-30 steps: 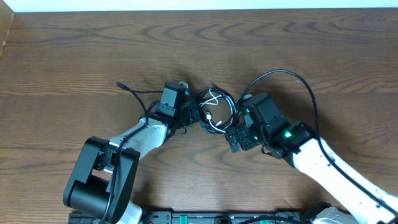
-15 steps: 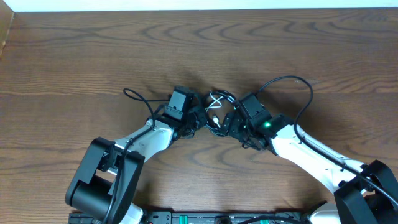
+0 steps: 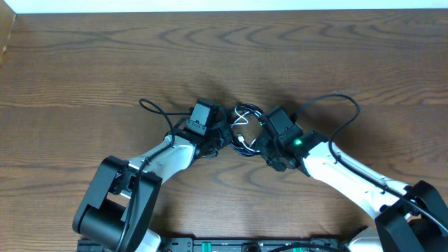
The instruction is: Untangle cables
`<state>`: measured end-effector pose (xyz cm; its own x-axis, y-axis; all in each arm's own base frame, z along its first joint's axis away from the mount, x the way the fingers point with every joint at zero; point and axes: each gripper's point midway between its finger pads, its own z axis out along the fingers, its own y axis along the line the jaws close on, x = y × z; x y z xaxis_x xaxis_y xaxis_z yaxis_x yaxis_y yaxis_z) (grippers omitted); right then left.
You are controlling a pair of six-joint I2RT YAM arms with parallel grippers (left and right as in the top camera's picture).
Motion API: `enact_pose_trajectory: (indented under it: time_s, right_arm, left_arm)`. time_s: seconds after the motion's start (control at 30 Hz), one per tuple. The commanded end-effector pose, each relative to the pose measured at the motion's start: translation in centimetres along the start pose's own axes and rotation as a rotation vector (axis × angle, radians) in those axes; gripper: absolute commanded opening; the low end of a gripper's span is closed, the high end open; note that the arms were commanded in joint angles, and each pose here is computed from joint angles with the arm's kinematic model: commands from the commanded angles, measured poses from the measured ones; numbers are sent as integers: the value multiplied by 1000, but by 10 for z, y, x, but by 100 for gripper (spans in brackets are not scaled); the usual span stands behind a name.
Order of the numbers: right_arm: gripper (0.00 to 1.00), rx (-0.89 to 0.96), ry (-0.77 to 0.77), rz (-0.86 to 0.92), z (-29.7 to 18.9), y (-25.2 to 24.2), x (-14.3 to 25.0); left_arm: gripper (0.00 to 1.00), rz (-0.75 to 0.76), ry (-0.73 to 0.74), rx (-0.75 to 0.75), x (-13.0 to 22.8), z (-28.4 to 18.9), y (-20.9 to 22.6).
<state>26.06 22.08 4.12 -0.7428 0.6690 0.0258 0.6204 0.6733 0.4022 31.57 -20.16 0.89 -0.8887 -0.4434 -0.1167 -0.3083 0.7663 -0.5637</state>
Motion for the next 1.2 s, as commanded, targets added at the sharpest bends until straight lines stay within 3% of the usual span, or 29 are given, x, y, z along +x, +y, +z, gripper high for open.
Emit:
enact_pose_trajectory:
  time_s: [0.0,0.47,0.63,1.17]
  right_arm:
    - [43,10,-11,127,6,2,3]
    - [41,37,-8,250,23,-2,3]
    - [30,24,-30,256,23,0,-1]
    - [36,25,-69,284,24,0,3]
  left_arm:
    - [7,29,-24,0,-5,-4,-5]
    - [7,30,-14,6,-4,-4,-6]
    - [7,28,-11,3,-3,-4,-5]
    - [8,32,-1,-11,0,-4,-2]
